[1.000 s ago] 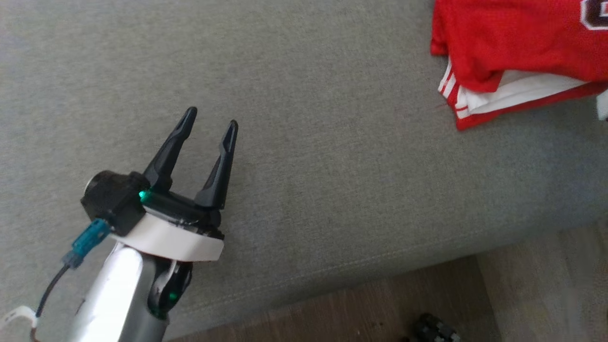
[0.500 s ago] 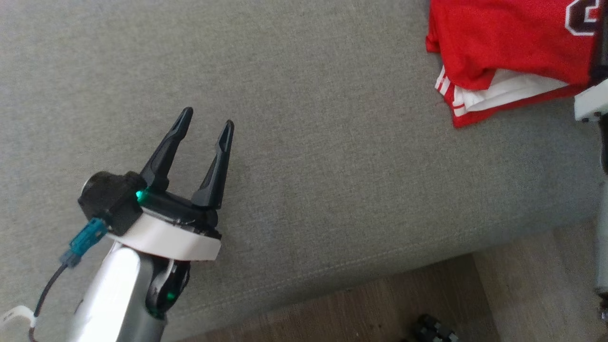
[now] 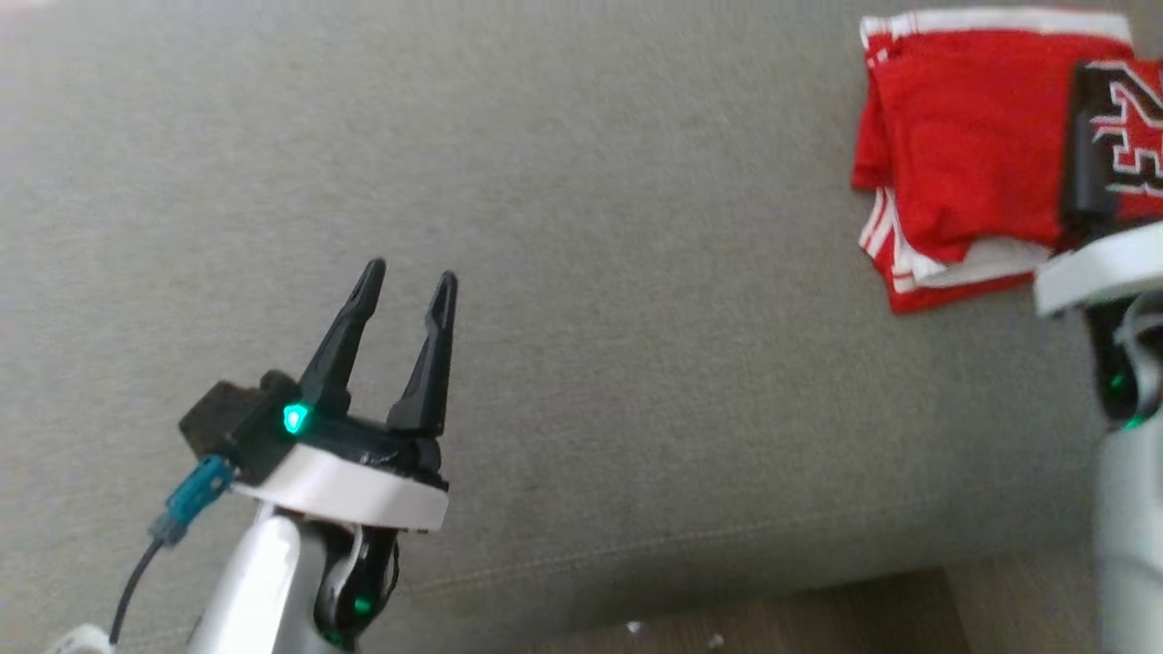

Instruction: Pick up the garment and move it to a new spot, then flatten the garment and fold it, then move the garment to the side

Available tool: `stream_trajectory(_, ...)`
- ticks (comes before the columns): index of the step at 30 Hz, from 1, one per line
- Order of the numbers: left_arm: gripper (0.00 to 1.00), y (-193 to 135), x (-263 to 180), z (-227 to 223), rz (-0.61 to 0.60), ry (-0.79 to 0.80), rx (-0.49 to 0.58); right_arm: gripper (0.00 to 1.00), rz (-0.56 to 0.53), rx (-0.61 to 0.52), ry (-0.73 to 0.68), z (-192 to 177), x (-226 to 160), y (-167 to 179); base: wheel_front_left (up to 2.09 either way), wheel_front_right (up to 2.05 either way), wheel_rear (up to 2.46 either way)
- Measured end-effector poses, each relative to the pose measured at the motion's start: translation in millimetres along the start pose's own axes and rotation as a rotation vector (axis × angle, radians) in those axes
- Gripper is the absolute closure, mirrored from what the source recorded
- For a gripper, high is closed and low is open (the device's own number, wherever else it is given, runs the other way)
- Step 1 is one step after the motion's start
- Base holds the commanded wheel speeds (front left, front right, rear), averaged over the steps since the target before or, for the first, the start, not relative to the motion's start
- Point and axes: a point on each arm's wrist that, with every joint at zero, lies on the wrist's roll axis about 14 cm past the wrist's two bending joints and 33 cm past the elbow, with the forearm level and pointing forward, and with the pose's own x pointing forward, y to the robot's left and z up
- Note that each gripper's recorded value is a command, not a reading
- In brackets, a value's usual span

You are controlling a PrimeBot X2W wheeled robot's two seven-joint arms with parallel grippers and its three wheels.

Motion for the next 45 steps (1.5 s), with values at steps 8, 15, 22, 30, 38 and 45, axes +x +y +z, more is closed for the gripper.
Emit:
stream_trajectory(8,0.00,8,-42,19,0.102,-0.034,0.018,0.00,0.117,0.065,-0.089,15,-34,57,0.00,0.00,0.00)
stream_trajectory(15,0.00,21,-90,23,0.209,-0.030,0.062,0.00,0.178,0.090,-0.135,8,-76,98,0.00,0.00,0.00)
stream_trajectory(22,0.00,38,-127,26,0.330,-0.036,0.090,0.00,0.190,0.112,-0.128,-10,-107,108,0.00,0.00,0.00)
stream_trajectory(30,0.00,39,-129,41,0.343,-0.082,0.120,0.00,0.200,0.132,-0.141,-9,-111,112,0.00,0.00,0.00)
stream_trajectory(38,0.00,38,-128,43,0.345,-0.085,0.127,0.00,0.200,0.133,-0.135,-11,-111,112,0.00,0.00,0.00)
stream_trajectory(45,0.00,39,-128,42,0.355,-0.079,0.135,0.00,0.208,0.133,-0.131,-12,-112,115,0.00,0.00,0.00)
